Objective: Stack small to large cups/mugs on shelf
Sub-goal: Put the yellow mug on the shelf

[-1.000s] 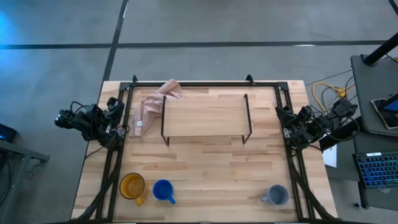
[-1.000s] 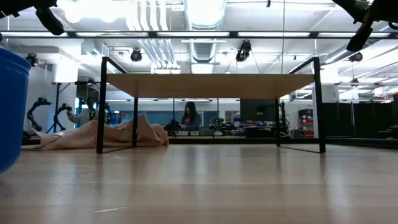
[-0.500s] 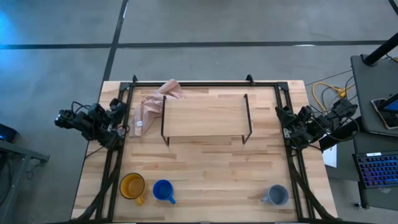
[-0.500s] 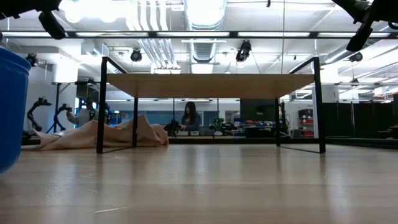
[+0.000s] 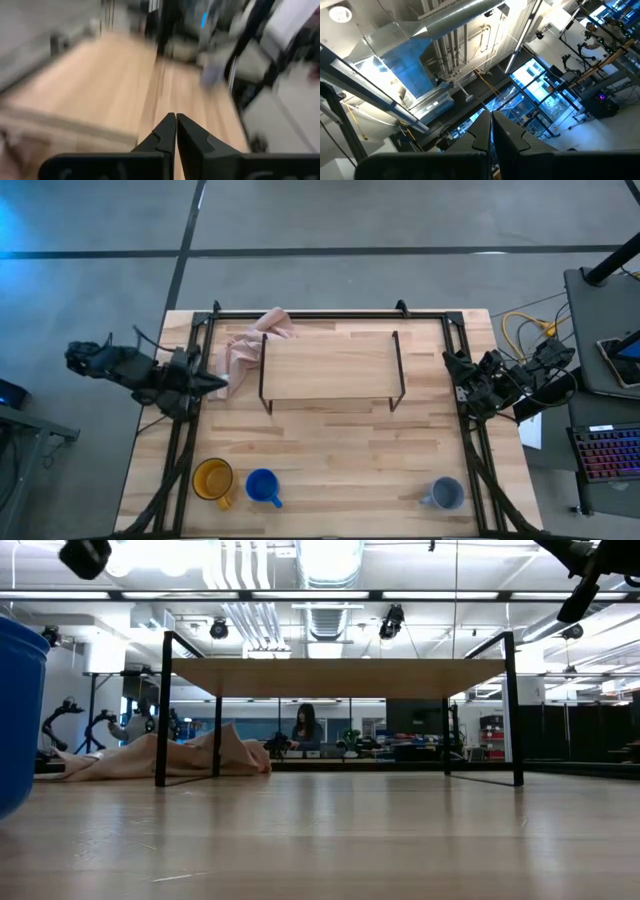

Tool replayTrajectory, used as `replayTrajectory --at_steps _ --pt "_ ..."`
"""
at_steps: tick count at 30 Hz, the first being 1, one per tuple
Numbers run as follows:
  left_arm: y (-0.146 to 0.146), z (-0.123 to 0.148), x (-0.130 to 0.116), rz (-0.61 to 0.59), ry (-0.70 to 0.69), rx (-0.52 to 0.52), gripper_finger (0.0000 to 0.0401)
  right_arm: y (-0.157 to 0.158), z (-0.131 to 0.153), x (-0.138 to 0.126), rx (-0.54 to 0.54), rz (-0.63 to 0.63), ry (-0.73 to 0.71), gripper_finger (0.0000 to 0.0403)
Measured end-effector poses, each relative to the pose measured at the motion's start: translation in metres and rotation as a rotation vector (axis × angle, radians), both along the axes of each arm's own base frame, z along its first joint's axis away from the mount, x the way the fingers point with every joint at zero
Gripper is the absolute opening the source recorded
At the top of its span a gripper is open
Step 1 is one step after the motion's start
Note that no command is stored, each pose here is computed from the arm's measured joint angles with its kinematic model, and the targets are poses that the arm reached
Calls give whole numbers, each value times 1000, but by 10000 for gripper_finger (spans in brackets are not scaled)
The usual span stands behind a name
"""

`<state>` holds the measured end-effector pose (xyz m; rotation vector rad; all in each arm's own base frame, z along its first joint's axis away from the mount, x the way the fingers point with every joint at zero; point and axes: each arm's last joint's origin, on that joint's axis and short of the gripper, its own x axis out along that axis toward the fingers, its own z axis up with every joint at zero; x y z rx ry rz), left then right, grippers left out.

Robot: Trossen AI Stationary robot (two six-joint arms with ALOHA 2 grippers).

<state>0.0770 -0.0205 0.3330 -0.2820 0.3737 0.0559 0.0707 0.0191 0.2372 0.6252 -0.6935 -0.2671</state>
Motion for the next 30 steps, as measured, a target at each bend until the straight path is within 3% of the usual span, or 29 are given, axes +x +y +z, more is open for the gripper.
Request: replayTrajectory --at_steps 2,5,12,15,18,22,27,30 --pt "-1 6 1 7 106 -16 0 0 0 0 0 0 0 11" --pt "-4 18 7 7 127 -37 0 0 0 0 2 -1 -3 11" --pt "-11 39 22 -75 -54 -29 0 0 0 0 -49 -36 27 11" --pt "-14 36 24 -124 -22 -37 0 0 0 0 -36 -27 19 11" --pt "-14 28 22 -153 65 -24 0 0 0 0 19 11 -13 11" --pt "-18 17 24 -212 222 -95 0 0 0 0 37 23 -23 11" --pt "-21 1 21 -163 563 -76 0 0 0 0 51 32 -31 11" --pt "-25 0 22 -122 663 -100 0 0 0 0 58 47 -40 11"
